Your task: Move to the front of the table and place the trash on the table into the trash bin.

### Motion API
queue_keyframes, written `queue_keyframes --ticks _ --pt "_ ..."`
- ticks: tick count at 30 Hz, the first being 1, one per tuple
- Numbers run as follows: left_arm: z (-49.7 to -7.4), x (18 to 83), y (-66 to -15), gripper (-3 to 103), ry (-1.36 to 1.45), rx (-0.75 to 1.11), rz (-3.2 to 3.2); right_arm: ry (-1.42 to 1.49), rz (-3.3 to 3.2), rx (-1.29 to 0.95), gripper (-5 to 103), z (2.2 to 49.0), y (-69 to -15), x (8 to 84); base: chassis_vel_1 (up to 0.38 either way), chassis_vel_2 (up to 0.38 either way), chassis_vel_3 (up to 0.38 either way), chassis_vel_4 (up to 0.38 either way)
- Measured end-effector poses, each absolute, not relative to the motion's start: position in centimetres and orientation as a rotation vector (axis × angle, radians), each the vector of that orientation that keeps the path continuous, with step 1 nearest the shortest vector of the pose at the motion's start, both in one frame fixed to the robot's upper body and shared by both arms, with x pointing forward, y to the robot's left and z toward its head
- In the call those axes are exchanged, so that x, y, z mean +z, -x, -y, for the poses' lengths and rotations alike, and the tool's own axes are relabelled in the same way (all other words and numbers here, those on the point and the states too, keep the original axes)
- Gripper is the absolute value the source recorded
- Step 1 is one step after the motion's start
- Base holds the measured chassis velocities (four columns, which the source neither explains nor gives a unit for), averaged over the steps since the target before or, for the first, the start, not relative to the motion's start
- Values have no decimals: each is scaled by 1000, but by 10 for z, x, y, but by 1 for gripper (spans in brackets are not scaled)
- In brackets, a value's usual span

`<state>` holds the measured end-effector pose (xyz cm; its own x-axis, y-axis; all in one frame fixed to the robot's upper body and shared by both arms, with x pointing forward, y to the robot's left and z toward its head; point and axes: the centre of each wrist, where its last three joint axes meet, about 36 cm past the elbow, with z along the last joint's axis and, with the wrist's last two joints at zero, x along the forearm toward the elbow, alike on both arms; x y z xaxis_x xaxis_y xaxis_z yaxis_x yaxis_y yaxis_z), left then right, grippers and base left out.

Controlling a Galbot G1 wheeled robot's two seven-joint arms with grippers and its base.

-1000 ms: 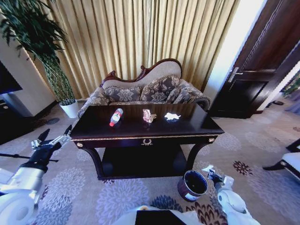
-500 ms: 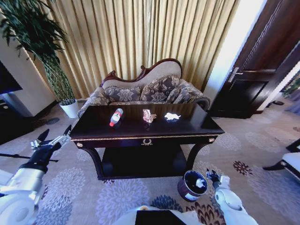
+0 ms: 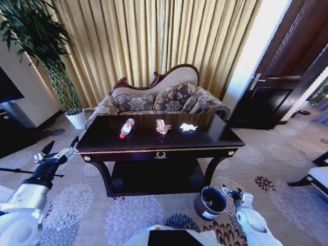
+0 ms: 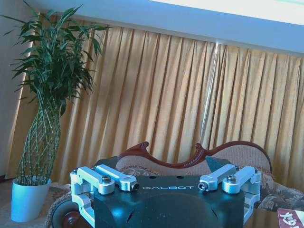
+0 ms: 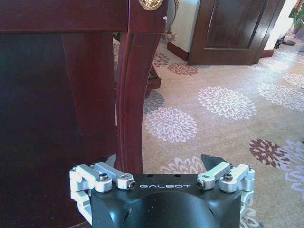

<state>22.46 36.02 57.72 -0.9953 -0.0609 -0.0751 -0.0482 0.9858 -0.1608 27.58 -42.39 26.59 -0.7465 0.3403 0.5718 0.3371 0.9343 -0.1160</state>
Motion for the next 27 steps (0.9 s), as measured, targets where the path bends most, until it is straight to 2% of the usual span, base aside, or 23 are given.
queue_keyframes --ticks 7,10,17,27 --pt "-362 576 -225 100 87 -247 -3053 480 2516 -39 100 421 -274 284 0 0 0 0" --pt "-363 575 -226 100 89 -248 -3055 457 2601 -144 100 415 -275 316 0 0 0 0" --pt "-364 574 -227 100 85 -245 -3057 300 2818 -233 100 396 -278 393 0 0 0 0" --pt "-362 575 -229 100 42 -240 -3056 -94 3114 -154 100 319 -264 516 0 0 0 0"
